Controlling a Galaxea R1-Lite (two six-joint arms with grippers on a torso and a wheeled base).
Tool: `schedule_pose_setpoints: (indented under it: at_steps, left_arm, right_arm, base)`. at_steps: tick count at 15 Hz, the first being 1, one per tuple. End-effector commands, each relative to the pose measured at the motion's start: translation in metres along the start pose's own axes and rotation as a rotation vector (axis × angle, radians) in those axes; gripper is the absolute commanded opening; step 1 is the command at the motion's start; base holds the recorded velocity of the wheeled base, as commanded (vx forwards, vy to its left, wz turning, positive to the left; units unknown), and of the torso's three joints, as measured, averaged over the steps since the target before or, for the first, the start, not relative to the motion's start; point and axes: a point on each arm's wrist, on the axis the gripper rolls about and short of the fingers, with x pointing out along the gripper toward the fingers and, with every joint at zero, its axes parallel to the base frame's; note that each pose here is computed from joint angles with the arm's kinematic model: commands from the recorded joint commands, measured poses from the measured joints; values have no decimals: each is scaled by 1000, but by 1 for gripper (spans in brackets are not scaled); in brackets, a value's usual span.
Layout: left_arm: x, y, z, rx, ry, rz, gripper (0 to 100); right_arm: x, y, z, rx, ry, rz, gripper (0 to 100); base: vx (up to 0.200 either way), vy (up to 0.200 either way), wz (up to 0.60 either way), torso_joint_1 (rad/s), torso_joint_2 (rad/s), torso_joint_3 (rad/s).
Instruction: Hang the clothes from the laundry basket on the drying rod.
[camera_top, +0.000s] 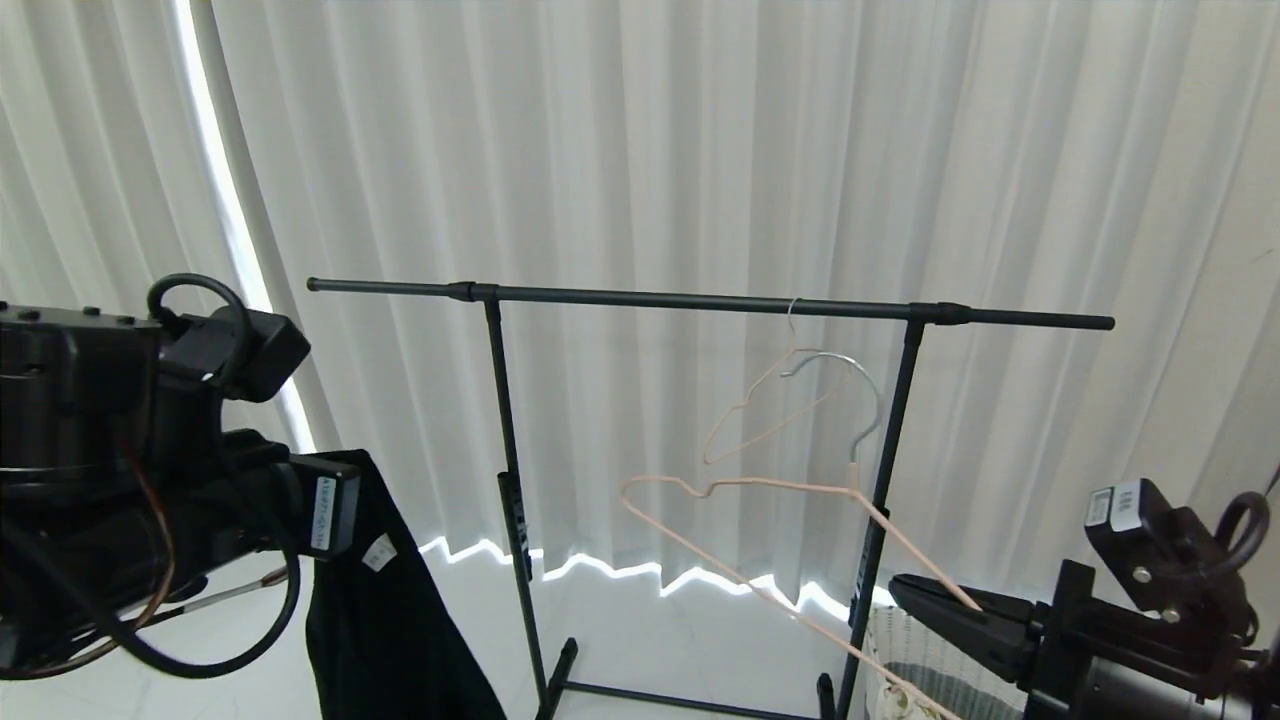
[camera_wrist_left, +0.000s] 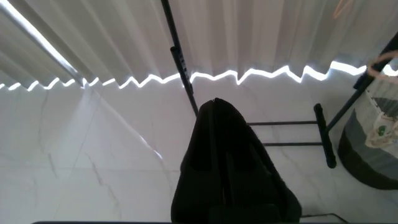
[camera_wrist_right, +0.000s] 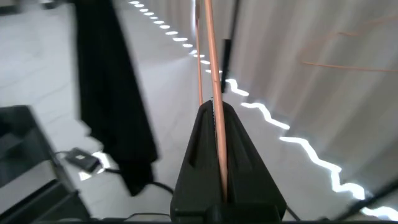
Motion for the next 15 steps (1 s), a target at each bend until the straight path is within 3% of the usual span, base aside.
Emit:
schedule_pose_setpoints:
  at_steps: [1,5,11,15]
  left_arm:
    - [37,-4,6,-21,44,54,0]
    - [65,-13,26,-133,23,92,0]
    - [64,-32,34,-110,-2,29,0]
    - [57,-46,46,-147,-48,-19,0]
  right_arm:
    - [19,8,0,8,33,78,0]
    - [21,22,3,42,27,157,0]
    - [37,30,19,113,-17,215,0]
    - [60,30,21,158,-61,225,0]
  base:
    - [0,0,0,0,0,0]
    - [0,0,0,0,0,0]
    - [0,0,0,0,0,0]
    - [0,0,0,0,0,0]
